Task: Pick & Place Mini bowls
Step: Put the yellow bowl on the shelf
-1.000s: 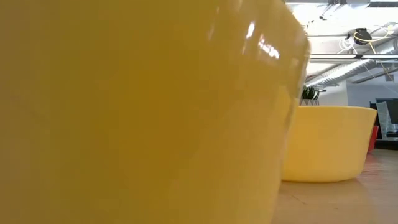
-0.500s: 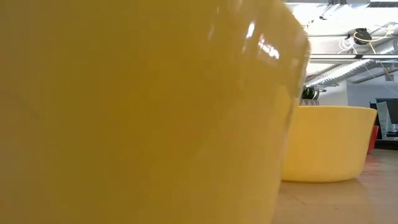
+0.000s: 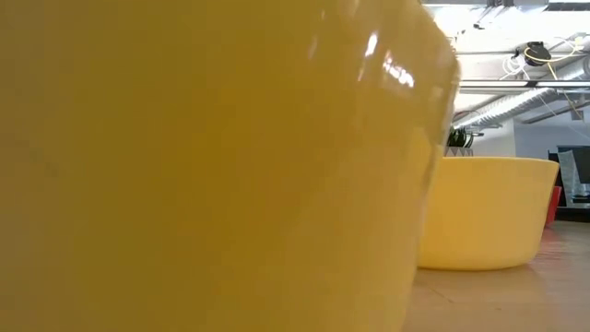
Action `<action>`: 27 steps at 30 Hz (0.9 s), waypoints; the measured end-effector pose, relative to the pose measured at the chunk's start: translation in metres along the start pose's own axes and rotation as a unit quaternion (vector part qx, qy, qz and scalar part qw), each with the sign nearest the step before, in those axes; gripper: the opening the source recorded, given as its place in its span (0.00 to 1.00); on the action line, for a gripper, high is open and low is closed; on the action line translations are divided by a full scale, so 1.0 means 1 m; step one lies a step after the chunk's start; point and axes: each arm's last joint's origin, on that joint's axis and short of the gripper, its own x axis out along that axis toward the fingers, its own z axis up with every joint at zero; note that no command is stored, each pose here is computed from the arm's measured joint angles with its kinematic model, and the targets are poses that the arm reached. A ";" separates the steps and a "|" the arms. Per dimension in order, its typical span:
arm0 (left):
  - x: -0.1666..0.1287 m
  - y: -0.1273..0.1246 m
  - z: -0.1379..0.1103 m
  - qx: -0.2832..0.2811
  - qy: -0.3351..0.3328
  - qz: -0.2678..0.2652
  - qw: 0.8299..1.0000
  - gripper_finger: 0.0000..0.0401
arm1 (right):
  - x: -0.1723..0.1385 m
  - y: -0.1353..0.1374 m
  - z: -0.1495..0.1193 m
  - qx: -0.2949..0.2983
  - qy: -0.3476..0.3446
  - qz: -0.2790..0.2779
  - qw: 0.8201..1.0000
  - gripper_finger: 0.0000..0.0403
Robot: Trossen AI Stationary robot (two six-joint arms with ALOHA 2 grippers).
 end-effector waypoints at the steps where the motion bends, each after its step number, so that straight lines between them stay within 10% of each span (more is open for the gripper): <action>1: -0.002 0.002 0.000 -0.003 -0.002 -0.003 1.000 0.03 | 0.000 0.000 0.000 0.000 0.000 0.000 1.000 0.26; 12: -0.066 0.033 -0.003 -0.071 -0.131 -0.008 0.989 0.03 | 0.000 -0.002 0.001 -0.038 -0.005 -0.004 0.999 0.26; 27: -0.138 0.091 0.008 0.025 -0.366 0.084 0.927 0.02 | -0.001 0.006 -0.004 -0.060 0.015 0.009 0.998 0.26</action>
